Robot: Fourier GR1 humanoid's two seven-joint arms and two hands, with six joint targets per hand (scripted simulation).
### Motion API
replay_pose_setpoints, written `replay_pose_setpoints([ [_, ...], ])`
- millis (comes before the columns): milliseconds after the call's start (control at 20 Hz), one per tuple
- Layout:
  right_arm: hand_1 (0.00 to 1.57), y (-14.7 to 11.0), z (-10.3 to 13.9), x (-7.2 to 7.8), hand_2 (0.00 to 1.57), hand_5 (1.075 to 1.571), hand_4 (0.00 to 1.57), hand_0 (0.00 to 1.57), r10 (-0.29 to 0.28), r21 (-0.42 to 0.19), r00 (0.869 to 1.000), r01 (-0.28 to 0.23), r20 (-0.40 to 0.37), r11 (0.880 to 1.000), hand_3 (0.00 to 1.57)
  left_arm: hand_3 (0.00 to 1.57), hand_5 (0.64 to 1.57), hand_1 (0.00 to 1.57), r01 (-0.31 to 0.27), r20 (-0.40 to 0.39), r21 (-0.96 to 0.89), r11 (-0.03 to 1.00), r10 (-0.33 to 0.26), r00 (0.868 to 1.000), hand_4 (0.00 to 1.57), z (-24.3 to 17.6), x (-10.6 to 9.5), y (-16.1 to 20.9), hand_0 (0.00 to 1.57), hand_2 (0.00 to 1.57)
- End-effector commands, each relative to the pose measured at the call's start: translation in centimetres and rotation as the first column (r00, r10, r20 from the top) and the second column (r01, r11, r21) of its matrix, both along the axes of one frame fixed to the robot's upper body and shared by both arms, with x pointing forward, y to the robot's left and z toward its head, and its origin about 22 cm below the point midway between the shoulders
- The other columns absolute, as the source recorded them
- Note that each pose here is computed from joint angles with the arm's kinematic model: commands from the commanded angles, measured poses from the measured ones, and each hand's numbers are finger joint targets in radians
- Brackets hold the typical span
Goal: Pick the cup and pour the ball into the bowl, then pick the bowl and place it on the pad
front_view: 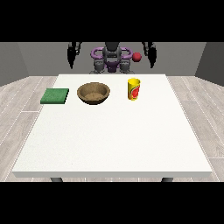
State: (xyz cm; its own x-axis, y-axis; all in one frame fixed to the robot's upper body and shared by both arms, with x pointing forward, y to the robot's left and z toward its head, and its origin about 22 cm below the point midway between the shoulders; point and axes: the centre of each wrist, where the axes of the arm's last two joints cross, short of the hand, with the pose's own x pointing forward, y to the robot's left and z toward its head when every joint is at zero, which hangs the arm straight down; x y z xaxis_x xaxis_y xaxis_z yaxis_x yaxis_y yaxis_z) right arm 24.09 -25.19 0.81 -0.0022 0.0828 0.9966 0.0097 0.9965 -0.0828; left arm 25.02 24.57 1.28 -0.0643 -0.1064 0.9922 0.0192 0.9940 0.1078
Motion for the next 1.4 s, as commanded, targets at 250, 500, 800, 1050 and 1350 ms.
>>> replay_pose_setpoints([
  [250, 0.0, -1.3, 3.1, 0.0, 0.0, 1.568, 0.0, 0.0, -0.007, -0.047, 1.0, 0.007, -0.003, 0.999, 0.0, 0.0, 1.524, 0.0, 0.011, 0.01, 0.034, 0.999, -0.012, 1.0, 0.0, 3.3, 0.2, 0.7, 0.0, 0.0],
  [500, 0.0, -2.0, 1.1, -0.8, 0.0, 1.567, 0.0, 0.0, -0.13, 0.096, 0.991, 0.126, 0.03, 0.987, 0.0, 0.0, 1.525, 0.0, 0.119, 0.036, -0.304, 0.945, -0.113, 0.993, 0.0, 2.4, -4.7, -5.3, 0.0, 0.0],
  [800, 0.0, -2.4, 2.3, 0.9, 0.0, 1.564, 0.0, 0.0, -0.087, 0.123, 0.982, 0.067, 0.168, 0.99, 0.0, 0.0, 1.467, 0.0, 0.116, 0.187, -0.171, 0.978, -0.084, 0.979, 0.0, 3.9, -3.8, -7.2, 0.0, 0.0],
  [1050, 0.0, -3.0, 1.9, 2.3, 0.0, 1.563, 0.0, 0.0, -0.036, 0.104, 0.977, 0.014, 0.211, 0.995, 0.0, 0.0, 1.376, 0.0, 0.128, 0.241, -0.116, 0.985, -0.097, 0.966, 0.0, 3.5, -1.6, -5.3, 0.0, 0.0],
  [1350, 0.0, -1.7, 2.6, 4.4, 0.0, 1.562, 0.0, 0.0, 0.041, 0.072, 0.941, -0.069, 0.336, 0.995, 0.0, 0.0, 1.269, 0.0, 0.033, 0.357, -0.028, 0.999, -0.021, 0.934, 0.0, 4.1, 3.4, -1.3, 0.0, 0.0],
])
